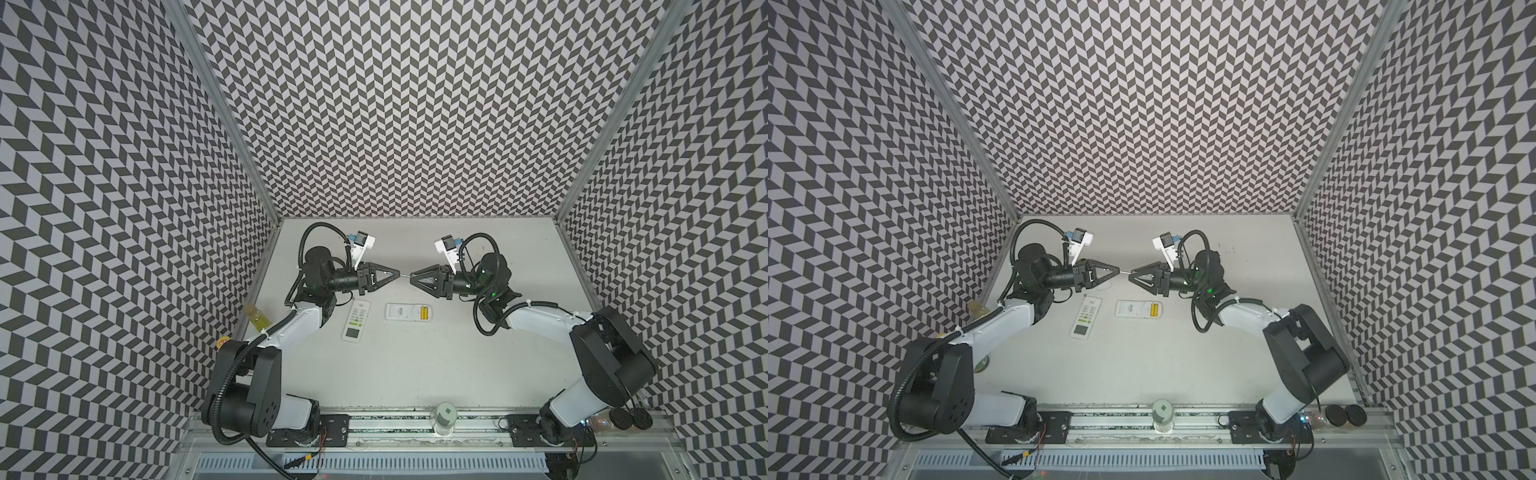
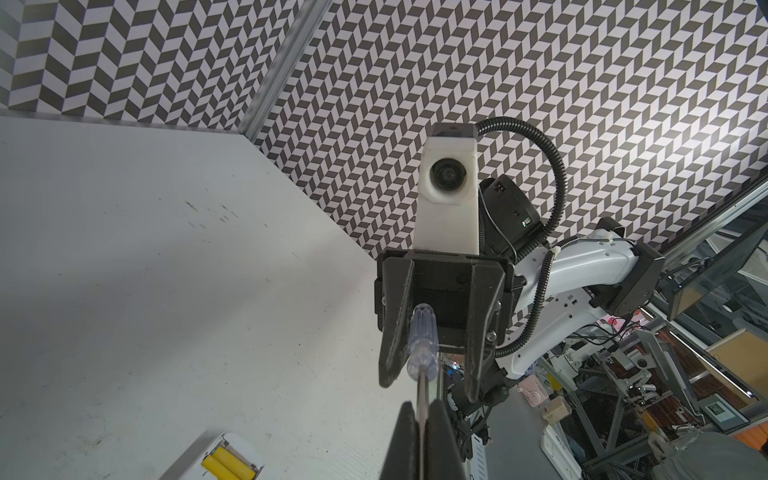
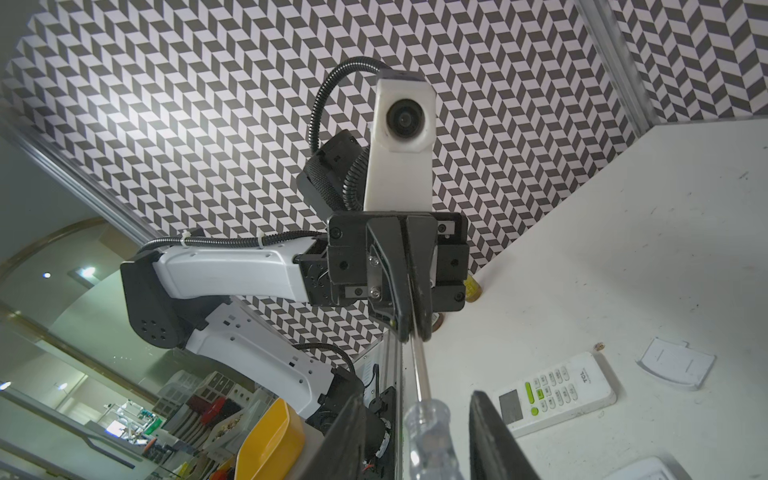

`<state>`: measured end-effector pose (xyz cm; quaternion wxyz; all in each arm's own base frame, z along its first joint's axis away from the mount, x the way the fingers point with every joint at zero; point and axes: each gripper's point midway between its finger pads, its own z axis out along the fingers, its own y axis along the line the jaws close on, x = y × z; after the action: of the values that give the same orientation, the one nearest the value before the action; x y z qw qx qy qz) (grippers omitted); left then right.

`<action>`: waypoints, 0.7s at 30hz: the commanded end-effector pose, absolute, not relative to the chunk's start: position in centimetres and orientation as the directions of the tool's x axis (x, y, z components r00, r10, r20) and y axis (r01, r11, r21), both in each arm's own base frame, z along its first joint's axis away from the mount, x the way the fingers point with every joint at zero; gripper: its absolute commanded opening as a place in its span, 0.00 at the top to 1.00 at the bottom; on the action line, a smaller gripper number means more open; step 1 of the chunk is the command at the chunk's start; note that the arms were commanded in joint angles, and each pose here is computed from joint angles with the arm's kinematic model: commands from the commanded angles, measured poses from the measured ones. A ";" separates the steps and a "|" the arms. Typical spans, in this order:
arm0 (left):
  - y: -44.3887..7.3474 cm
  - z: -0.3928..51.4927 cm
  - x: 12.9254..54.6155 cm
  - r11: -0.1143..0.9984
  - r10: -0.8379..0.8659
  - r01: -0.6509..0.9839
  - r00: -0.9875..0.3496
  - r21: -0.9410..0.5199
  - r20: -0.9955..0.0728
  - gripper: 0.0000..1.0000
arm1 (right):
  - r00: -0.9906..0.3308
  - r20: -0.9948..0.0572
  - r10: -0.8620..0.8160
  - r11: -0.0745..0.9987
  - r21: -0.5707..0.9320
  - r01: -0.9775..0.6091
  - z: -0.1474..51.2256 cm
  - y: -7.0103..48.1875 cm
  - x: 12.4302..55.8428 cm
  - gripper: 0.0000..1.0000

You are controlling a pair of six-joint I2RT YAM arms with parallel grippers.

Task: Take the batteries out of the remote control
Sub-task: 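Close the right gripper on the screwdriver next to the left gripper, then open the left gripper while the right gripper pulls the screwdriver away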

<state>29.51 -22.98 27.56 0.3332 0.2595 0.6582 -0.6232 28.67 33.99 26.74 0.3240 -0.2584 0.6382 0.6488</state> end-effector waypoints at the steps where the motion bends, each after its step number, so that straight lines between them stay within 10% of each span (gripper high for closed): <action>1: -23.2 28.6 29.6 0.083 -0.072 0.783 -0.612 -0.617 -0.787 1.00 | -0.616 -0.781 0.103 -0.002 0.619 -0.785 28.2 34.1 28.4 0.73; 9: -22.5 28.1 30.7 0.134 -0.055 0.808 -0.573 -0.574 -0.818 0.56 | -0.616 -0.778 0.119 0.076 0.626 -0.776 27.4 31.7 28.7 0.85; 21: -20.7 25.6 32.6 0.277 0.036 0.858 -0.458 -0.432 -0.888 0.41 | -0.642 -0.759 0.105 0.351 0.633 -0.690 23.4 26.5 29.7 0.86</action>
<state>32.07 -21.10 26.98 0.3933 0.3036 0.6749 -0.5457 29.36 27.89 24.62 0.3613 -0.2131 0.7079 0.5682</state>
